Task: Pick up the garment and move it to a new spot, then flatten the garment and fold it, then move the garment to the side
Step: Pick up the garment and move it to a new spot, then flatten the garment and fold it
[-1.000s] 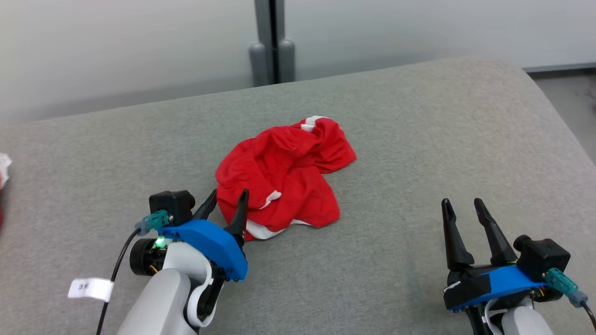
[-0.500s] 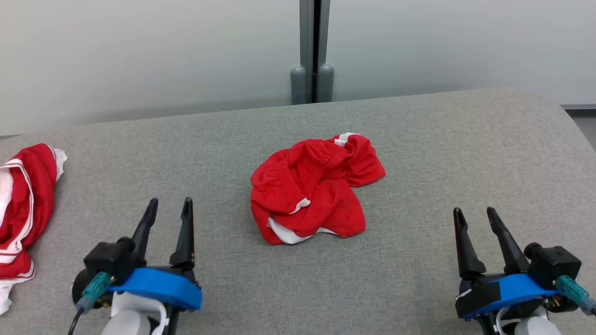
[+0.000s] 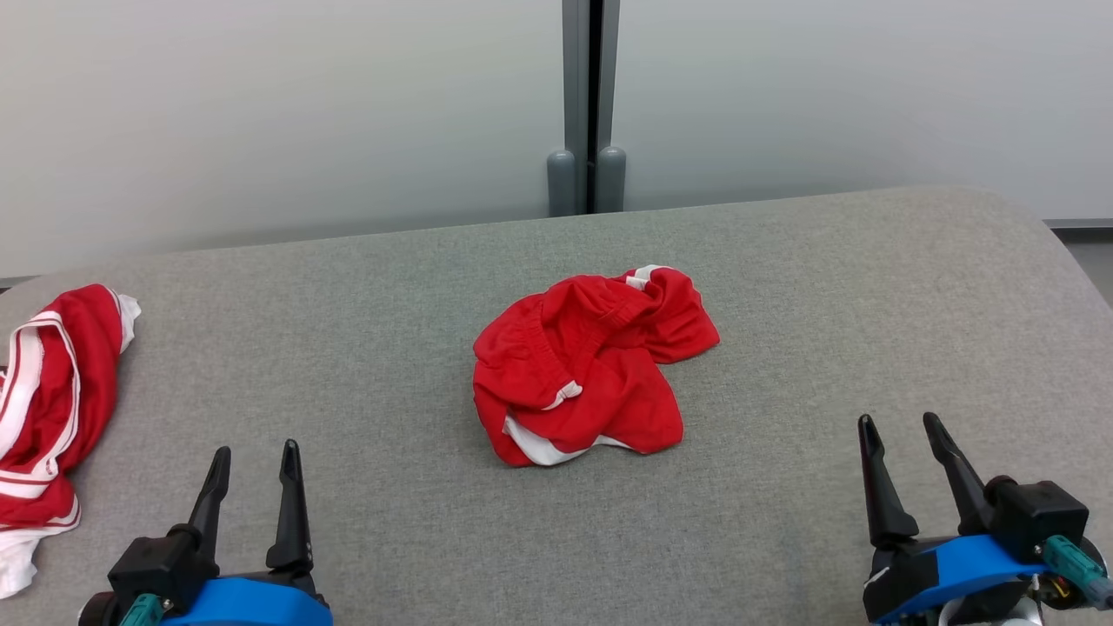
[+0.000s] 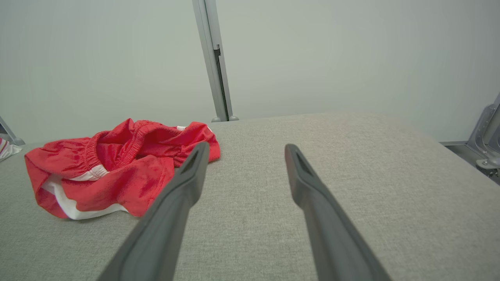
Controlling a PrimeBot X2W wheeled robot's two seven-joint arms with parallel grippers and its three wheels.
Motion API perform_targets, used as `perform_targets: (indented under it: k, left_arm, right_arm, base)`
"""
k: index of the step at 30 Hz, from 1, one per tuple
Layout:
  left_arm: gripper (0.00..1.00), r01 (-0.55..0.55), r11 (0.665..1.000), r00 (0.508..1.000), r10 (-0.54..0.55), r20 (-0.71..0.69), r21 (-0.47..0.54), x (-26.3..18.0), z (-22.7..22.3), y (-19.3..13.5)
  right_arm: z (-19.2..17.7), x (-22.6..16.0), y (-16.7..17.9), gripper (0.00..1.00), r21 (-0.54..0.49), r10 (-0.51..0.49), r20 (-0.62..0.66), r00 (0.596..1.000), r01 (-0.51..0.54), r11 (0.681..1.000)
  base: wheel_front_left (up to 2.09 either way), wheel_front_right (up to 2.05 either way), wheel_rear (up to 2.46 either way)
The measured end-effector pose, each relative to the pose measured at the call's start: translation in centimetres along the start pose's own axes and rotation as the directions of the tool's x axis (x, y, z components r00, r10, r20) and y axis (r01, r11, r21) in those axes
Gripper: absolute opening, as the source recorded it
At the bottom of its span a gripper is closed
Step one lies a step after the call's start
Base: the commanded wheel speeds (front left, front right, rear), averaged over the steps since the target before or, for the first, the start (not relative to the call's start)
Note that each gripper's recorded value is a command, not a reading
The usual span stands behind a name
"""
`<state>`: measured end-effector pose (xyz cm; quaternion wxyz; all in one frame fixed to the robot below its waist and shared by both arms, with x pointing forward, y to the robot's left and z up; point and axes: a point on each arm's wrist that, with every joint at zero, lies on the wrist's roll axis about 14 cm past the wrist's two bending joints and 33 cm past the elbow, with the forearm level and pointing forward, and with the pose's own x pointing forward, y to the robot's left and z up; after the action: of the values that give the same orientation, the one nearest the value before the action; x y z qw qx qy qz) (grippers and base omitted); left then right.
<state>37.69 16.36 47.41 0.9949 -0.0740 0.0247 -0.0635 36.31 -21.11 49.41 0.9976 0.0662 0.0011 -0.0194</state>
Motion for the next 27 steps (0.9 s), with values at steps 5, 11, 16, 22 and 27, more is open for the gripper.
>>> perform_targets:
  k: [5, 11, 16, 22, 27]
  left_arm:
    - [1.0, -0.023, 1.0, 1.0, 0.023, -0.004, -0.02, -0.6, -0.3, 0.4]
    - [1.0, -0.039, 0.999, 0.999, 0.039, -0.019, -0.03, -1.3, -0.8, 0.8]
    - [1.0, -0.047, 0.998, 0.998, 0.046, -0.031, -0.034, -1.5, -1.2, 1.2]
    - [1.0, -0.051, 0.998, 0.998, 0.05, -0.041, -0.033, -1.5, -1.6, 1.3]
    - [1.0, -0.033, 0.999, 0.998, 0.033, -0.051, -0.013, -1.3, -1.8, 1.0]
  right_arm:
    - [0.1, -0.2, 0.8, 1.0, -0.034, 0.027, -0.003, 1.0, -0.027, 0.999]
    - [0.2, 0.1, 1.9, 1.0, -0.042, 0.061, -0.009, 0.998, -0.061, 0.997]
    - [-0.1, 0.3, 2.5, 1.0, -0.04, 0.08, -0.02, 0.997, -0.08, 0.996]
    - [-0.4, 0.3, 2.7, 1.0, -0.026, 0.082, -0.027, 0.996, -0.083, 0.996]
    - [-0.7, 0.2, 2.7, 1.0, -0.017, 0.083, -0.036, 0.996, -0.083, 0.996]
  base:
    - [0.0, 0.0, 0.0]
    - [0.0, 0.0, 0.0]
    - [0.0, 0.0, 0.0]
    - [0.0, 0.0, 0.0]
    - [0.0, 0.0, 0.0]
